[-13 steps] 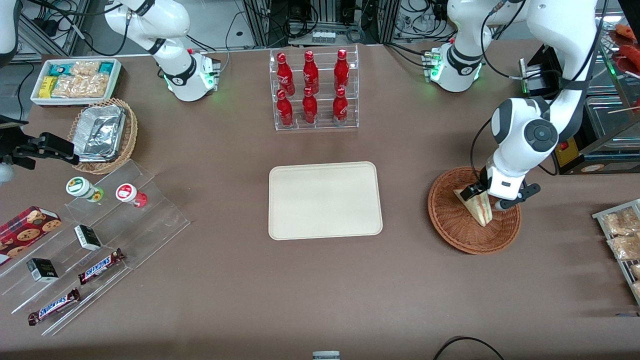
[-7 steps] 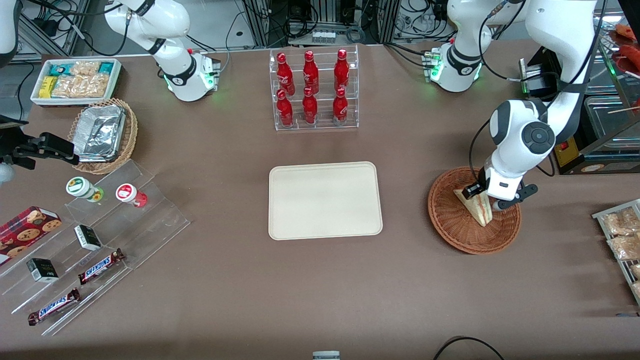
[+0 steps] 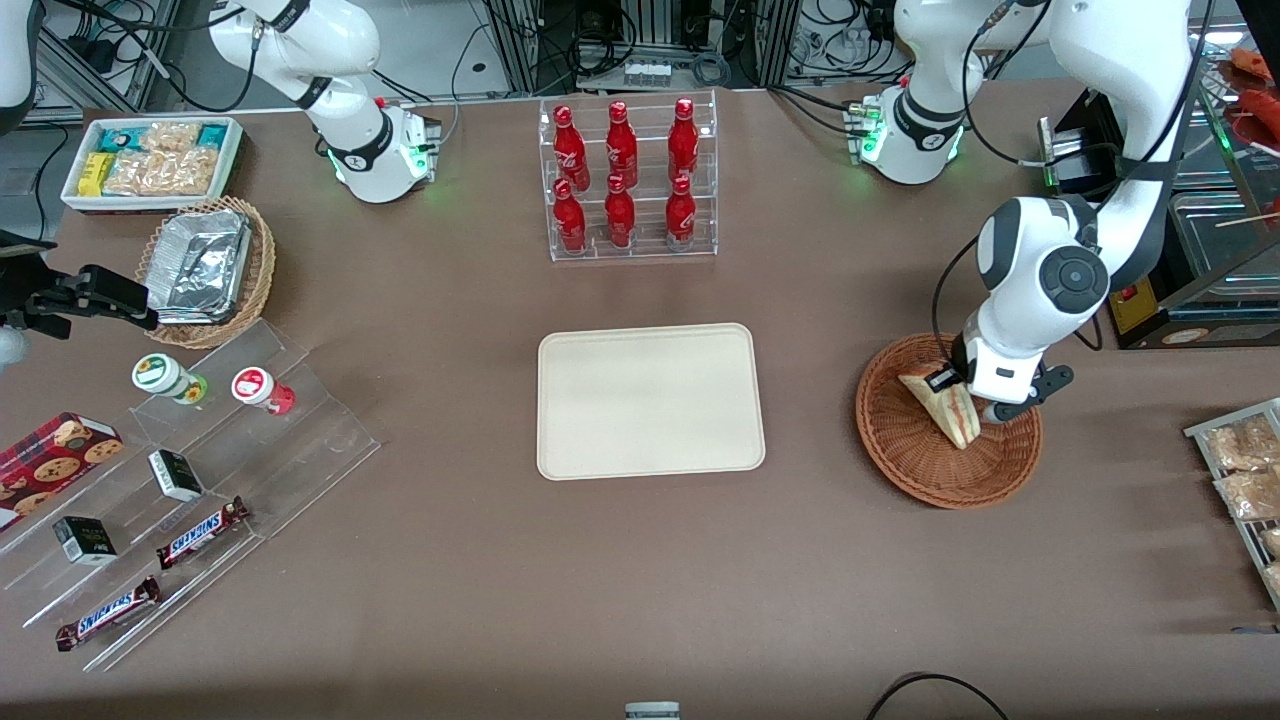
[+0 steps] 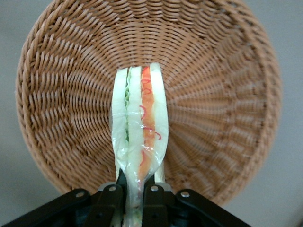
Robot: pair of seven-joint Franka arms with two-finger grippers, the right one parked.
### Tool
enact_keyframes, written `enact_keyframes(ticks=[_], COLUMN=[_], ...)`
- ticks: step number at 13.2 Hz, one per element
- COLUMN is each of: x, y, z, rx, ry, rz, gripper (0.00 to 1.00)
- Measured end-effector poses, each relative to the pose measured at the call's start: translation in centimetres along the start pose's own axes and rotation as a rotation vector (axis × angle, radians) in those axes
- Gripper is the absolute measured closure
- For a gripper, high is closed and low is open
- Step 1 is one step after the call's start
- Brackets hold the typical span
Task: Place sandwich from basket to tray
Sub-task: 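Lift the sandwich and carry it with the left gripper over the cream tray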
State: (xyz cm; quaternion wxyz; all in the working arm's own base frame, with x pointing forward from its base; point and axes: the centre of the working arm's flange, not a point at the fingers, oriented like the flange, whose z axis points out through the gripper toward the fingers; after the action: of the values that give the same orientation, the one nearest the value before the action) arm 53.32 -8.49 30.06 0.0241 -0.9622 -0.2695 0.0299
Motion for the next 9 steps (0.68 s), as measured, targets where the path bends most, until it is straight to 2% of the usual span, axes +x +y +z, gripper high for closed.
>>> enact_keyframes(ticks=[2, 4, 9], x=[-0.9, -2.8, -7.8], y=[4.0, 8.6, 17.9], z=[-4.3, -7.0, -6.8], rx=[0.019, 0.014, -0.009], ry=[-0.008, 0.005, 0.013], rz=[-0.067, -0.153, -0.317], gripper=[0.85, 0.85, 0.85])
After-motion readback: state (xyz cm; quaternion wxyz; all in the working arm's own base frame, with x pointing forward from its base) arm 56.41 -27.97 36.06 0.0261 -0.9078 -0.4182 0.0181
